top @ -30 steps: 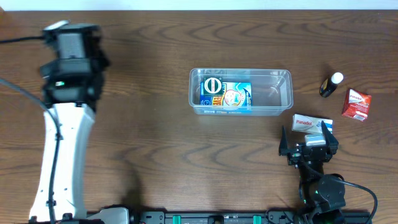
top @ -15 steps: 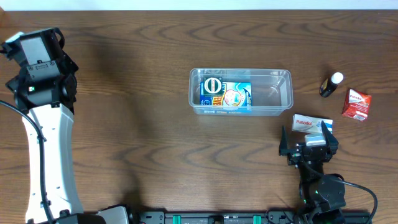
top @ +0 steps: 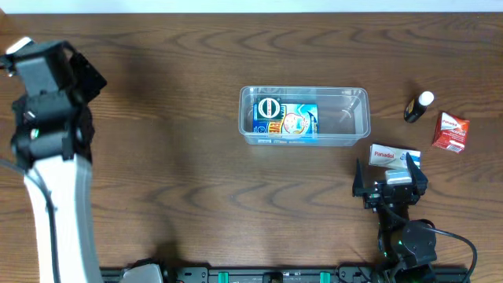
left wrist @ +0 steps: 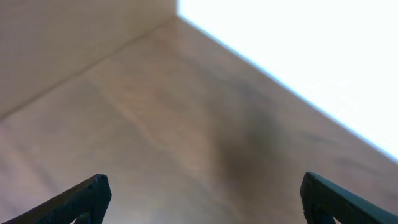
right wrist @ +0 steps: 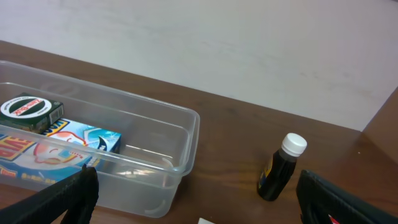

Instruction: Pack container

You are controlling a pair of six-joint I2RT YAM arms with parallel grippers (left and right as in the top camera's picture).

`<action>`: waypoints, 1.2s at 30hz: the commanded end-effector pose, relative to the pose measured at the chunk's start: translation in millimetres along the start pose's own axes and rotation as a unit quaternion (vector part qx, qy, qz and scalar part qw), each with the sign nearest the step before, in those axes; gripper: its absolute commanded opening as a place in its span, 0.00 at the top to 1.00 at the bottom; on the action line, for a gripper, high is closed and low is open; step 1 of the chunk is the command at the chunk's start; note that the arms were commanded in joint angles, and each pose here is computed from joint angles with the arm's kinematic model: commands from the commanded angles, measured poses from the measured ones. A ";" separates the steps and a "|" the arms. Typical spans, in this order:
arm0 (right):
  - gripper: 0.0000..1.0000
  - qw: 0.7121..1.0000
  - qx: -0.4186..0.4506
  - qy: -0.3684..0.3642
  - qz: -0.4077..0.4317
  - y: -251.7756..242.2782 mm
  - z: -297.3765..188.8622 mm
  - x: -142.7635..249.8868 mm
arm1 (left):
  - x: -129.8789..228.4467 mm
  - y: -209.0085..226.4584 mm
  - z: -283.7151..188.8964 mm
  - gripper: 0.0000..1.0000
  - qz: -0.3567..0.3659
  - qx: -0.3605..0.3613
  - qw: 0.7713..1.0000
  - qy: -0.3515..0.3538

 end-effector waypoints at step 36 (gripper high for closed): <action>0.01 1.000 0.006 0.003 -0.004 -1.6 0.2 2.1 | 142.1 9.1 -118.8 0.02 -0.080 0.334 0.935 -0.092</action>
Point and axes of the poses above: each gripper's point midway between its finger pads, its own z axis out along the fingers, its own y axis along the line the jaws close on, x = y × z, the point moved 4 cm from there along -z, back along the fingers, and after that the axes turned 1 degree about z, right-handed, at the moved point
